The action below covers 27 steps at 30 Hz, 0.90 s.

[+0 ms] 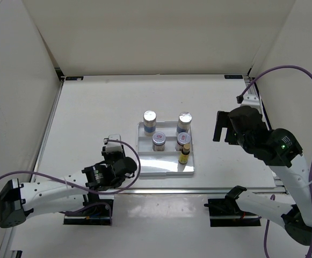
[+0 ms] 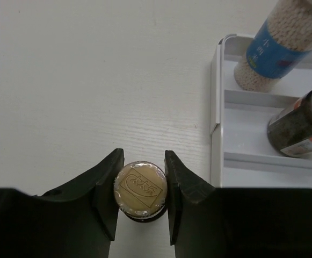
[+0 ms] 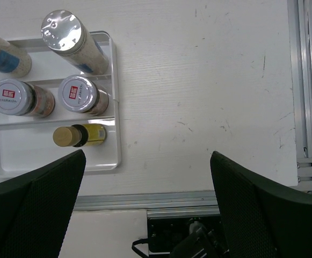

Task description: Organize the condiment bottles

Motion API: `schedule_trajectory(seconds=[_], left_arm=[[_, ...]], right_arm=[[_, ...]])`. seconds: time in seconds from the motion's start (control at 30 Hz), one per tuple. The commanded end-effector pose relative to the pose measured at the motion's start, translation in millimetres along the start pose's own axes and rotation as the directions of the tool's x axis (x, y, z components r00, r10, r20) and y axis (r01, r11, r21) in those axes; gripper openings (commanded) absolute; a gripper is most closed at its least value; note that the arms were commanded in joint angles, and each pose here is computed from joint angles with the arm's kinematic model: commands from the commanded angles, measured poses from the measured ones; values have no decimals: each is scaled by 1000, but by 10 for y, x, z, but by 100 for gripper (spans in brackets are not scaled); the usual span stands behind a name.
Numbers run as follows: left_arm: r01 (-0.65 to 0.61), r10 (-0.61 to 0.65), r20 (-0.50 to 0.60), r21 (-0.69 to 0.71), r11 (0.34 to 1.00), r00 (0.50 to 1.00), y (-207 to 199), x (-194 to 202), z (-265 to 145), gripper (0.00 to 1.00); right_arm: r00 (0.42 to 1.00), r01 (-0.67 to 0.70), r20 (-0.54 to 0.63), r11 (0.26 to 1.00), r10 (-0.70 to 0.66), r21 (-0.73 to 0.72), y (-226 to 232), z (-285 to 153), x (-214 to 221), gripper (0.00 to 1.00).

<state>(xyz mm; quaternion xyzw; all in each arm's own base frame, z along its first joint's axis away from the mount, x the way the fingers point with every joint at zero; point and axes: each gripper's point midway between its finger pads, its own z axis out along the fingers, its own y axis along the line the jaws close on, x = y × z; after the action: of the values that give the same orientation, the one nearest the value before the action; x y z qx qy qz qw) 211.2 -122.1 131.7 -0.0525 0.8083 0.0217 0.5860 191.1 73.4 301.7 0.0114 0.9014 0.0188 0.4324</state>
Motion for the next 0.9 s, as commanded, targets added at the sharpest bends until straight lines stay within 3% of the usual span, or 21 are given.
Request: schedule_trajectory(seconds=[0.0, 0.03, 0.17, 0.3, 0.5, 0.57, 0.87], left_arm=[[31, -33, 79, 24, 999, 996, -152, -532, -98, 16], [34, -36, 94, 20, 999, 995, -156, -633, -115, 11], [68, -79, 139, 83, 994, 987, -327, -1105, -310, 11], [22, -42, 130, 150, 989, 991, -616, -1221, -421, 11], [-66, 34, 121, 263, 963, 992, -1139, -962, -427, 11], [7, -60, 128, 380, 925, 990, -1404, -984, -479, 11], [-106, 28, 165, 487, 867, 986, -1789, -648, -403, 11]], right_arm=[[1000, -2, 12, 1000, 2, -9, 19, 12, -27, 100], [1000, -2, 12, 1000, 2, -9, 19, 12, -27, 100], [1000, 3, 5, 1000, -3, -5, 16, 29, -2, 100], [1000, 7, -2, 1000, -7, -1, 13, 47, 23, 100], [1000, 7, 2, 1000, -7, 7, -1, 49, 15, 100], [1000, 7, 2, 1000, -7, 7, -1, 49, 15, 100], [1000, 10, 6, 1000, -10, 26, -80, 16, 49, 100]])
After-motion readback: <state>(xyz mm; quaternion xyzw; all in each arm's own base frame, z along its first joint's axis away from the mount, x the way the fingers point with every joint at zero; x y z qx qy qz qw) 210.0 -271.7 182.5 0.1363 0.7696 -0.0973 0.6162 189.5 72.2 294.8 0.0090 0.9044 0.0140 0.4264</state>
